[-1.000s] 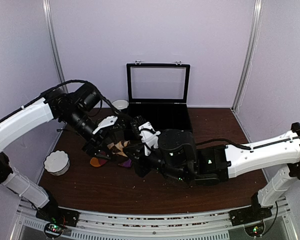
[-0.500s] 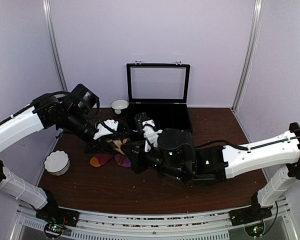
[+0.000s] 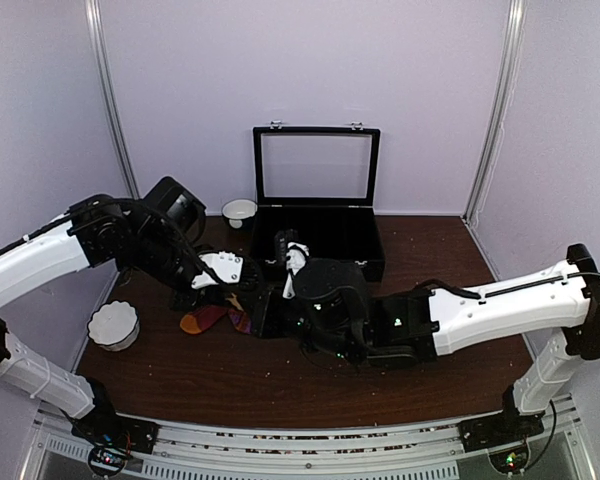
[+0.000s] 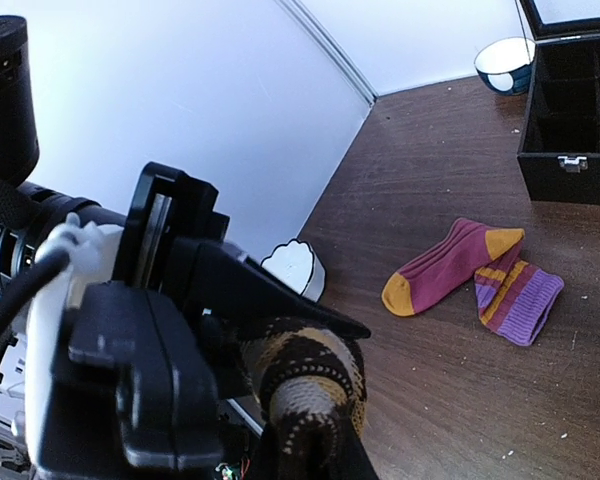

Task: Roll the socks
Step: Pass from the right arm to the left

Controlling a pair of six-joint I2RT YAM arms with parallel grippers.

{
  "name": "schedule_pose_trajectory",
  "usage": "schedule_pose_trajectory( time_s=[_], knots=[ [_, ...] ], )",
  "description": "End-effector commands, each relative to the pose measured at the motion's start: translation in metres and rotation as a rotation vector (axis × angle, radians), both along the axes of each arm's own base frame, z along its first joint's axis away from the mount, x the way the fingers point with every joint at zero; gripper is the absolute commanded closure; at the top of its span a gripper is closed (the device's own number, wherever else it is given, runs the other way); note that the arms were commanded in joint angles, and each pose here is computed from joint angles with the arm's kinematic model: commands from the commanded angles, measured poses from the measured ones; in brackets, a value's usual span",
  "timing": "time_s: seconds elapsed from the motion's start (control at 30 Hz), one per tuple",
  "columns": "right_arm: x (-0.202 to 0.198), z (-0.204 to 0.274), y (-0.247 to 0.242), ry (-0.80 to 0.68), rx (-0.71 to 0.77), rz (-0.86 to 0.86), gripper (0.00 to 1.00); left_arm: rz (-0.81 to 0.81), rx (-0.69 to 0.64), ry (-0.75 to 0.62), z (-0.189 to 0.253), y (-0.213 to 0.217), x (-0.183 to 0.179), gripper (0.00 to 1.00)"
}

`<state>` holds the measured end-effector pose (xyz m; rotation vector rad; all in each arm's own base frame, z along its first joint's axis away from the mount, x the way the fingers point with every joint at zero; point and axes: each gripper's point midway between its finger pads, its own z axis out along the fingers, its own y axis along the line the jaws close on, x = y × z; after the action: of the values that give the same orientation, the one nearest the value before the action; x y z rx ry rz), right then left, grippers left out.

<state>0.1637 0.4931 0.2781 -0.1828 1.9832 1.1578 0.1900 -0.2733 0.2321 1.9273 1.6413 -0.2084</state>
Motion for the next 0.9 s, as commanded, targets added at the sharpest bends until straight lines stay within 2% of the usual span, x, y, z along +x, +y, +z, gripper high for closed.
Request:
schedule_pose_trajectory(
  time_s=[0.0,0.03,0.13,0.2,0.23,0.3,0.43,0.5,0.57,0.63,0.8,0.87],
  knots=[
    [-0.003,0.005,0.008,0.047,0.043,0.011,0.88,-0.037,-0.053,-0.057,0.013,-0.012,0.003,1.00],
    [-0.004,0.006,0.007,0.029,0.037,0.020,0.74,-0.057,-0.057,-0.032,0.013,-0.013,-0.003,1.00],
    [-0.004,0.018,-0.005,-0.051,0.046,0.030,0.44,-0.128,-0.074,0.074,0.014,-0.014,-0.024,1.00],
    [-0.007,0.028,-0.014,-0.135,0.043,0.051,0.29,-0.160,-0.093,0.135,0.016,-0.015,-0.035,1.00],
    [-0.009,0.031,-0.016,-0.176,0.027,0.073,0.26,-0.171,-0.101,0.153,0.017,-0.016,-0.039,1.00],
    [-0.011,0.032,-0.018,-0.213,-0.016,0.108,0.28,-0.195,-0.112,0.177,0.019,-0.017,-0.045,1.00],
    [-0.004,0.028,-0.021,-0.193,-0.057,0.141,0.51,-0.209,-0.115,0.161,0.024,-0.016,-0.046,1.00],
    [-0.002,0.027,-0.021,-0.173,-0.042,0.149,0.49,-0.204,-0.114,0.144,0.026,-0.015,-0.044,1.00],
    [-0.002,0.025,-0.014,-0.142,-0.041,0.182,0.38,-0.191,-0.107,0.116,0.027,-0.013,-0.039,1.00],
    [-0.006,0.022,-0.005,-0.119,-0.031,0.227,0.34,-0.180,-0.098,0.076,0.028,-0.011,-0.034,1.00],
    [-0.004,0.000,0.008,0.011,-0.016,0.236,0.37,-0.157,-0.081,-0.035,0.033,-0.004,-0.021,1.00],
    [0.002,-0.005,0.008,0.065,0.039,0.215,0.38,-0.160,-0.079,-0.076,0.037,-0.004,-0.018,1.00]
  ],
)
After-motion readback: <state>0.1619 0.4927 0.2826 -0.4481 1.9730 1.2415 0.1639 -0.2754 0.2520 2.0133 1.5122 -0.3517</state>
